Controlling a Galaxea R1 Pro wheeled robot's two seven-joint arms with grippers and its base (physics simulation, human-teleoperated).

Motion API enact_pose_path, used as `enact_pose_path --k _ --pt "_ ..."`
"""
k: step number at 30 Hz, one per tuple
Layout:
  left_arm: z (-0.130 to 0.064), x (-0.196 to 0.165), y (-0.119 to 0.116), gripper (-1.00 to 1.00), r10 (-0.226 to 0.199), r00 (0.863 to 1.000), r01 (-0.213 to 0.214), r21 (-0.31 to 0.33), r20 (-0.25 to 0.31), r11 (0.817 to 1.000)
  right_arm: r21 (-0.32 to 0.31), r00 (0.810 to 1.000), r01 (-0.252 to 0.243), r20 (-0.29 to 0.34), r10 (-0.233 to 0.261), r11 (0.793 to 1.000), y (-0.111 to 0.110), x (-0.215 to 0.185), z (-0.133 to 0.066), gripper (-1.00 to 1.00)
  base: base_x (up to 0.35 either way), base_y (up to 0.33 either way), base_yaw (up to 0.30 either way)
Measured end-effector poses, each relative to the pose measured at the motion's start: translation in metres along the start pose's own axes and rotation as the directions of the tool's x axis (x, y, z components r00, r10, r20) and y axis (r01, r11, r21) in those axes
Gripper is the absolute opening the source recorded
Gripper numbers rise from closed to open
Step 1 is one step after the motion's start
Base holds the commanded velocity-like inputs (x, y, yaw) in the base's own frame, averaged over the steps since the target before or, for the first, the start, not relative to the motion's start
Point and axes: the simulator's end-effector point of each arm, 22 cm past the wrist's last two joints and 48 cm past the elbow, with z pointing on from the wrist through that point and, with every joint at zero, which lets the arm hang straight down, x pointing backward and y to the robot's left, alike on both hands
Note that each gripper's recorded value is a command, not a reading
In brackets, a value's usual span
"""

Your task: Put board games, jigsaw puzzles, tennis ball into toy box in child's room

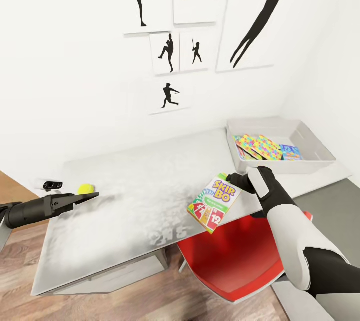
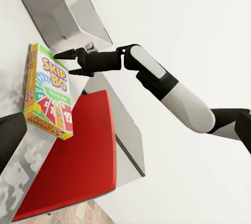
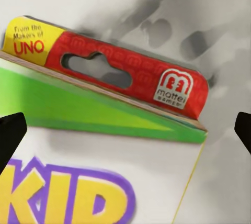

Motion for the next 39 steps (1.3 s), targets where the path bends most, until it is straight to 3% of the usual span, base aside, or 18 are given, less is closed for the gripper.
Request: enact_pose_path --k 32,39 --pt "0.0002 0.0013 0.0029 1.0 -0.006 1.0 0.006 -0.002 -0.001 1.0 -0.003 1.0 -0.001 -0.006 0.001 1.0 0.0001 0.0026 0.0033 1.0 0.0 0.025 0.0" --pt "0.0002 0.0013 0.0028 1.0 -0.005 1.0 0.005 -0.002 -0.001 1.0 -0.003 1.0 0.0 -0.006 0.0 1.0 0.0001 0.0026 0.0033 1.0 0.0 0.185 0.0"
